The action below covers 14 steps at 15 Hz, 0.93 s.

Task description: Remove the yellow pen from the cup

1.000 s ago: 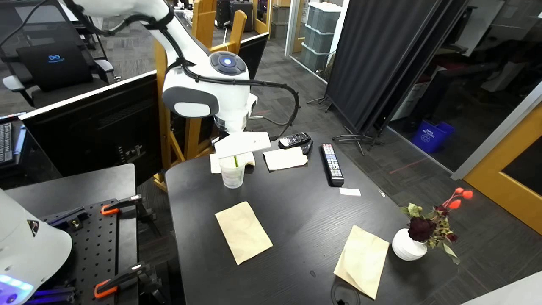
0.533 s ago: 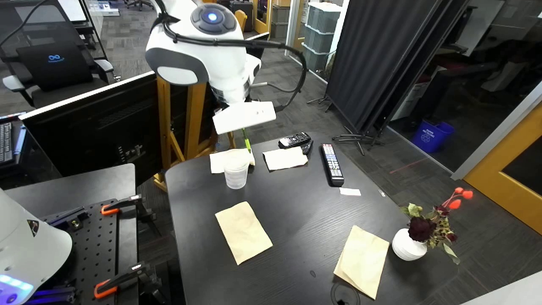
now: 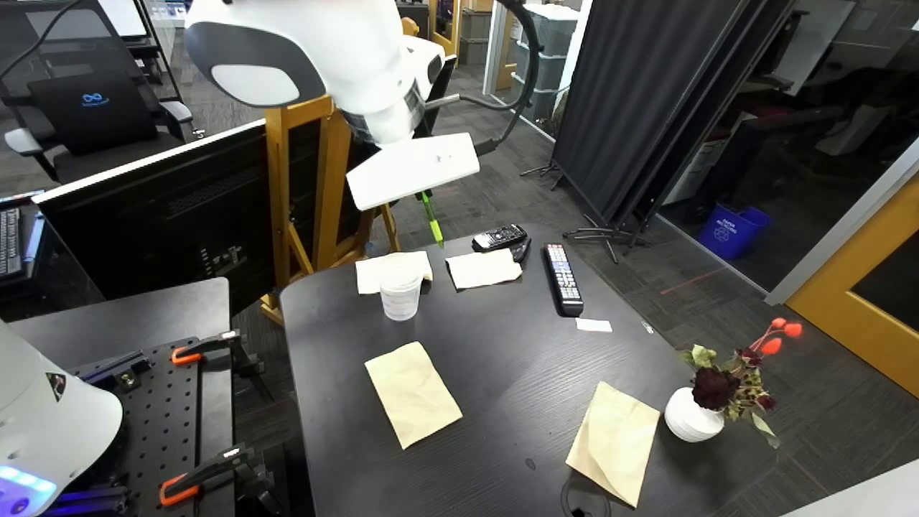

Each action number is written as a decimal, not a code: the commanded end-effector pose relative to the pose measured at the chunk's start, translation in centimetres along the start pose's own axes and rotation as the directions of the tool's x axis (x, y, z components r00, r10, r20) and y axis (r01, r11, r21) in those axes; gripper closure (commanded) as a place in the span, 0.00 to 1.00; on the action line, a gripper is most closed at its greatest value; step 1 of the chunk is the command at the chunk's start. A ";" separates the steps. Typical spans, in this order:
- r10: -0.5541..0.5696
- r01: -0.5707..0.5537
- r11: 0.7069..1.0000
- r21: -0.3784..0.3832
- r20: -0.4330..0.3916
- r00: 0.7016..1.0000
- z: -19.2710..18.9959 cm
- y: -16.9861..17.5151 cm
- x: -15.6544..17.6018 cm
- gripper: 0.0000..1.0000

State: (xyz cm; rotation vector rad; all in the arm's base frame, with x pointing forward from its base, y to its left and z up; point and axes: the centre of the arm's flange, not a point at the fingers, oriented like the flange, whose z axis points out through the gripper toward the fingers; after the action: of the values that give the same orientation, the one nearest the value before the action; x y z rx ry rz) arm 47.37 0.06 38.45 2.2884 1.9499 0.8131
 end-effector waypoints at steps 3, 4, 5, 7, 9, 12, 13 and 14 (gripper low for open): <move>0.030 -0.037 0.998 0.052 0.125 0.992 0.8 -0.5 -6.6 0.97; 0.040 -0.051 0.996 0.068 0.157 0.987 1.2 -0.6 -8.0 0.97; 0.052 -0.068 0.995 0.078 0.190 0.980 1.6 -0.6 -9.3 0.97; 0.085 -0.117 0.988 0.101 0.277 0.957 2.6 -0.9 -12.1 0.97; 0.111 -0.164 0.979 0.118 0.362 0.925 4.1 -1.5 -14.5 0.97; 0.140 -0.223 0.965 0.138 0.449 0.883 6.3 -2.7 -17.6 0.97; 0.152 -0.242 0.960 0.139 0.470 0.870 7.2 -3.3 -18.6 0.97; 0.166 -0.262 0.955 0.137 0.486 0.858 7.8 -3.8 -19.4 0.97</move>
State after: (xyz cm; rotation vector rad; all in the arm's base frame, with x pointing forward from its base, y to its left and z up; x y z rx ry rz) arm 45.02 -13.63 25.70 2.5077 1.7175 0.1054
